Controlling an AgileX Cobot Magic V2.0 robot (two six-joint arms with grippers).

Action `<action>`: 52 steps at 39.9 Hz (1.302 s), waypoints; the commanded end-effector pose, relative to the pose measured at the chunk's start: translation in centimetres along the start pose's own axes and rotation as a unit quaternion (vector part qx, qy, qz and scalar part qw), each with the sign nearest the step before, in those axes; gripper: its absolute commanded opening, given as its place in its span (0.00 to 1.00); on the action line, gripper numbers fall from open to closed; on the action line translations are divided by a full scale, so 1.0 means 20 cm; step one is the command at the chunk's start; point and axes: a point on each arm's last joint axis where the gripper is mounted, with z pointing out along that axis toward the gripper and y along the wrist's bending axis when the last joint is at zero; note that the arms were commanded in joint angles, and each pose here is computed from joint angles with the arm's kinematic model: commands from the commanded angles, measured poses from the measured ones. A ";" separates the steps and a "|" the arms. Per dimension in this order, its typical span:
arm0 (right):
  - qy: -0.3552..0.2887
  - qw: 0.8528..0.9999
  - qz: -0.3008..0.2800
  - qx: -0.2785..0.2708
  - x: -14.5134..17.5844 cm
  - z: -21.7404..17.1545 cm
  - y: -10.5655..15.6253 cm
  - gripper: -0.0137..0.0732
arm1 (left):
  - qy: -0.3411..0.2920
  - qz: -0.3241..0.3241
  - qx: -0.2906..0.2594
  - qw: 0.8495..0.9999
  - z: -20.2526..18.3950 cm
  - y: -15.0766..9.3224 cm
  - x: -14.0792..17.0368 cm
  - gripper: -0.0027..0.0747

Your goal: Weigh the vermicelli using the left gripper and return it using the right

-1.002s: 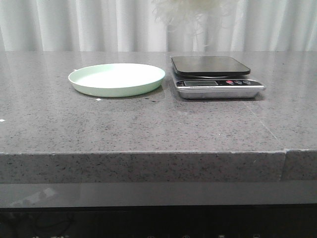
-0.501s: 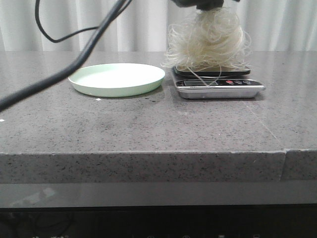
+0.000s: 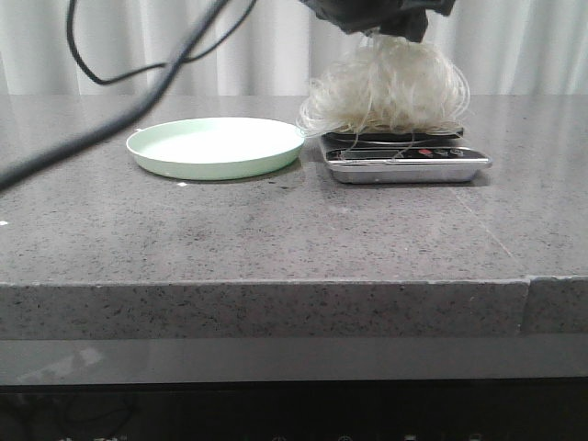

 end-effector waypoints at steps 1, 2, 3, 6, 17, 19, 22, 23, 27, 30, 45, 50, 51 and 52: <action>-0.046 0.999 -0.005 0.000 -0.08 -0.02 0.00 0.76 | -0.081 -0.003 -0.001 0.997 -0.28 0.01 -0.29 0.54; -0.046 0.999 -0.005 0.000 -0.08 -0.02 0.00 0.76 | -0.079 -0.002 -0.002 0.997 -0.32 0.01 -0.31 0.54; -0.046 0.999 -0.005 0.000 -0.08 -0.02 0.00 0.76 | -0.077 -0.001 -0.003 0.997 -0.34 0.01 -0.32 0.54; -0.046 0.999 -0.005 0.000 -0.08 -0.02 0.00 0.76 | -0.074 0.001 -0.005 0.997 -0.45 0.01 -0.38 0.54; -0.046 0.999 -0.005 0.000 -0.08 -0.02 0.00 0.76 | -0.075 0.015 -0.023 0.997 -0.92 0.04 -0.54 0.54; -0.046 0.999 -0.005 0.000 -0.08 -0.02 0.00 0.76 | -0.080 0.017 -0.026 0.996 -1.01 0.05 -0.55 0.54; -0.046 0.999 -0.005 0.000 -0.08 -0.02 0.00 0.76 | -0.084 0.020 -0.030 0.996 -1.13 0.05 -0.54 0.54; -0.046 0.999 -0.005 0.000 -0.08 -0.02 0.00 0.76 | -0.085 0.021 -0.030 0.996 -1.16 0.05 -0.53 0.54; -0.046 0.999 -0.005 0.000 -0.08 -0.02 0.00 0.76 | -0.085 0.021 -0.030 0.996 -1.30 0.05 -0.46 0.54; -0.046 0.999 -0.005 0.000 -0.08 -0.02 0.00 0.76 | -0.080 0.021 -0.030 0.996 -1.39 0.05 -0.38 0.54; -0.046 0.999 -0.005 0.000 -0.08 -0.02 0.00 0.76 | -0.064 0.019 -0.026 0.997 -1.78 0.04 0.07 0.54; -0.046 0.999 -0.005 0.000 -0.08 -0.02 0.00 0.76 | -0.066 0.014 -0.022 0.997 -1.87 0.03 0.22 0.54; -0.047 0.999 -0.005 0.000 -0.08 -0.02 0.00 0.76 | -0.067 0.012 -0.021 0.997 -1.88 0.03 0.24 0.54; -0.050 0.999 -0.005 0.000 -0.08 -0.02 0.00 0.76 | -0.067 0.010 -0.020 0.997 -1.90 0.03 0.27 0.54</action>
